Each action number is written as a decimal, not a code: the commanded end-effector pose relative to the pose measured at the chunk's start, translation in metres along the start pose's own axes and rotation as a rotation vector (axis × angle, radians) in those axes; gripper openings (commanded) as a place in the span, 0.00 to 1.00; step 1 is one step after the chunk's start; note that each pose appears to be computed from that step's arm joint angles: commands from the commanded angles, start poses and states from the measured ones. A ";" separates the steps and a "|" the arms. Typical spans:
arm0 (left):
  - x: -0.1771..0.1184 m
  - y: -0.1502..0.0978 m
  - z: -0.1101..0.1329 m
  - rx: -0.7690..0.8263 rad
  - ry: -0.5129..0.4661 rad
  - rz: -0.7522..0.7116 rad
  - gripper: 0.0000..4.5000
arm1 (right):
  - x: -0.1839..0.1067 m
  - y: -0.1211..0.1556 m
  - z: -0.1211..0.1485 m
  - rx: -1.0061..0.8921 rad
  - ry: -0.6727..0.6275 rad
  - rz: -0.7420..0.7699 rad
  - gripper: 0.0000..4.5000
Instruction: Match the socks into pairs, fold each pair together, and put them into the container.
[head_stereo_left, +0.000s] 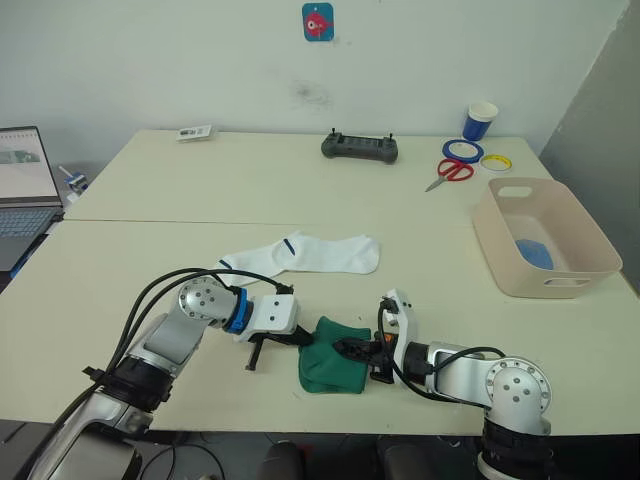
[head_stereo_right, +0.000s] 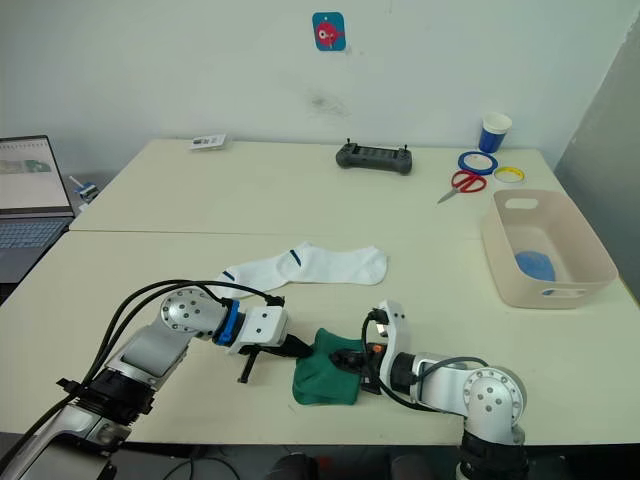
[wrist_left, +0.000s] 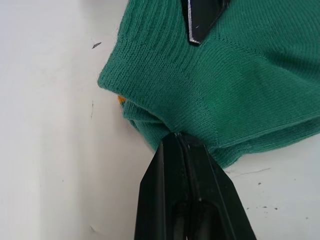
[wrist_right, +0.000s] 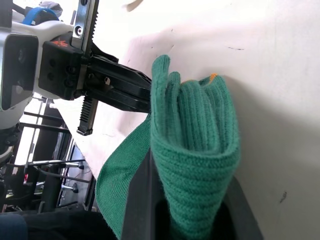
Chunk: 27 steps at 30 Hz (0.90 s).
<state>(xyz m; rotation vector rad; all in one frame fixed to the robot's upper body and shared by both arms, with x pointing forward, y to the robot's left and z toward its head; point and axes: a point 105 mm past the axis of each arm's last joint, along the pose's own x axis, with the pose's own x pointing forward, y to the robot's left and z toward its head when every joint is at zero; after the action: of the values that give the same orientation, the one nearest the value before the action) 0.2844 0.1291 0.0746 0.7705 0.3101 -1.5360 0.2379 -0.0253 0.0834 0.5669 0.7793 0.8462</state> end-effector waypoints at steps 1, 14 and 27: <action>0.003 -0.004 0.007 -0.085 -0.077 -0.012 0.00 | -0.013 0.011 0.009 -0.118 -0.031 0.016 0.00; -0.009 0.041 0.128 -0.188 -0.384 0.117 0.40 | -0.091 0.001 0.009 -0.547 -0.119 -0.215 0.00; 0.012 0.065 0.200 -0.037 -0.478 0.112 0.99 | -0.212 0.004 0.084 -0.958 -0.476 -0.591 0.00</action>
<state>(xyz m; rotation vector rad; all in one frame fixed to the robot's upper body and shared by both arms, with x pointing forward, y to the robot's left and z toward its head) 0.2935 -0.0113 0.2247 0.3376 -0.0237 -1.5342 0.2153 -0.2052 0.1933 -0.2516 0.1220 0.4366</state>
